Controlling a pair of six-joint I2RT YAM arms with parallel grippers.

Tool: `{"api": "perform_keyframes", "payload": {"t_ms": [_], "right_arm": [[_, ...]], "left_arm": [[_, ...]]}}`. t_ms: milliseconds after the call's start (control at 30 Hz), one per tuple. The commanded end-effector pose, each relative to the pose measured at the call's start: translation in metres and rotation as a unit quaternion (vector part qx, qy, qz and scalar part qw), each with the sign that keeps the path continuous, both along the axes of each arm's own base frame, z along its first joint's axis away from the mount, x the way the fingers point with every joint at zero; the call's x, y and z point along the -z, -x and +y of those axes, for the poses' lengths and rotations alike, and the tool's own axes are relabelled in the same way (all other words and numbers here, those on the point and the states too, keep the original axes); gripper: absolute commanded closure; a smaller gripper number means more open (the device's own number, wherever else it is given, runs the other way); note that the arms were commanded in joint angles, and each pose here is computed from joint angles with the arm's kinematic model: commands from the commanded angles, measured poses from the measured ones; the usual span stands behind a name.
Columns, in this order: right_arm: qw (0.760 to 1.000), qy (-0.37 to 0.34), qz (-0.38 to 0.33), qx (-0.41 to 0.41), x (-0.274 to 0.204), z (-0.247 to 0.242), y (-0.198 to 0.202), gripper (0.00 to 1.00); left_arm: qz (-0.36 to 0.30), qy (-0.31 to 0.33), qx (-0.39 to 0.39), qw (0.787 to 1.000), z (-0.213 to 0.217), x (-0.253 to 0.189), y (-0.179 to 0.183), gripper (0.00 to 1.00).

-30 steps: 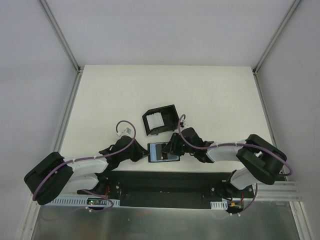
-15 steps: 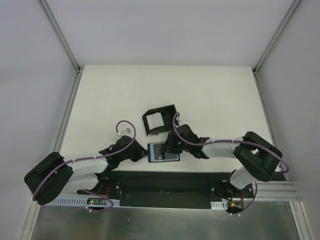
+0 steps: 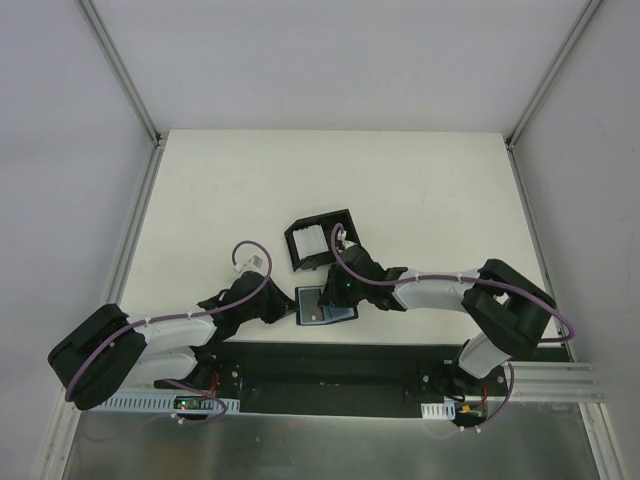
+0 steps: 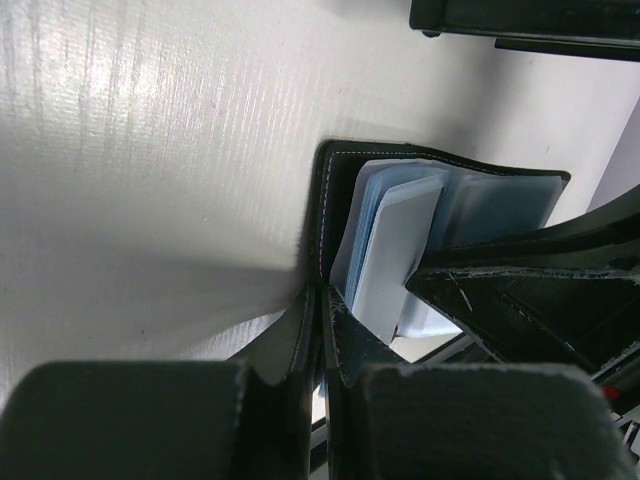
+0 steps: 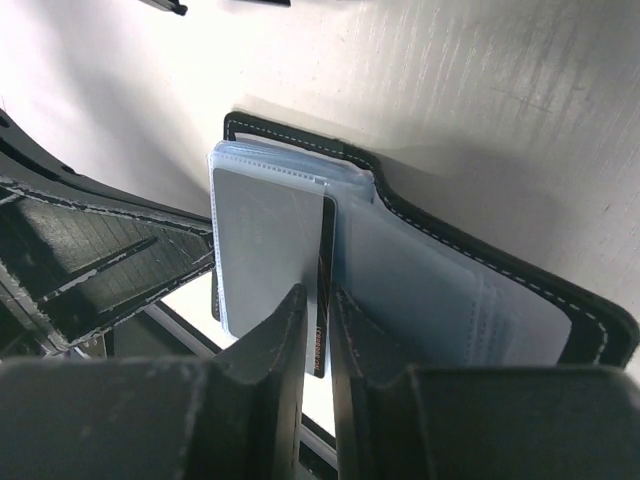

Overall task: Put the credit cards into the card holder
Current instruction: Insert the credit card into the card holder.

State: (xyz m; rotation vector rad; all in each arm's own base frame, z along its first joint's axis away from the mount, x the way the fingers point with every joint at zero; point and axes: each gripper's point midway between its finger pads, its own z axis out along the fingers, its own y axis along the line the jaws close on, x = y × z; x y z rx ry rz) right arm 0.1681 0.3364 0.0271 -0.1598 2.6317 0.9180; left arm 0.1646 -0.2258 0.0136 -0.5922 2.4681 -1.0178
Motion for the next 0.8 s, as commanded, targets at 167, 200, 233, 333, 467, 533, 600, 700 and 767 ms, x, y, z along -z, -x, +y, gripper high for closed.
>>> {"api": "perform_keyframes", "payload": {"t_ms": [167, 200, 233, 333, 467, 533, 600, 700, 767], "right_arm": [[0.998, 0.04, -0.051, -0.02, -0.024, -0.009, -0.004, 0.64], [0.997, 0.042, -0.06, -0.023, -0.028, -0.01, -0.005, 0.62], [0.997, 0.039, -0.068, -0.026, -0.032, -0.009, -0.006, 0.61], [0.995, 0.053, -0.074, -0.046, -0.035, -0.011, 0.001, 0.59], [0.991, 0.065, -0.085, -0.086, -0.038, -0.001, 0.014, 0.55], [0.987, 0.088, -0.096, -0.091, -0.035, -0.001, 0.015, 0.54], [0.985, 0.098, -0.099, -0.105, -0.034, 0.002, 0.02, 0.53], [0.978, 0.121, -0.106, -0.13, -0.03, 0.004, 0.029, 0.52], [0.975, 0.133, -0.107, -0.141, -0.027, 0.005, 0.034, 0.5]], "left_arm": [[0.027, -0.04, 0.013, 0.999, 0.015, 0.019, 0.015, 1.0], [0.026, -0.041, 0.013, 0.999, 0.015, 0.019, 0.015, 1.0], [0.023, -0.039, 0.015, 0.999, 0.014, 0.017, 0.015, 1.0], [0.017, -0.039, 0.017, 0.999, 0.014, 0.015, 0.014, 1.0], [0.011, -0.037, 0.021, 0.999, 0.014, 0.011, 0.013, 1.0], [0.006, -0.036, 0.022, 0.999, 0.014, 0.009, 0.013, 1.0], [0.004, -0.036, 0.022, 0.999, 0.014, 0.008, 0.013, 1.0], [0.005, -0.041, 0.023, 0.999, 0.016, 0.008, 0.014, 1.0], [0.004, -0.04, 0.02, 0.999, 0.016, 0.008, 0.013, 1.0]]}}
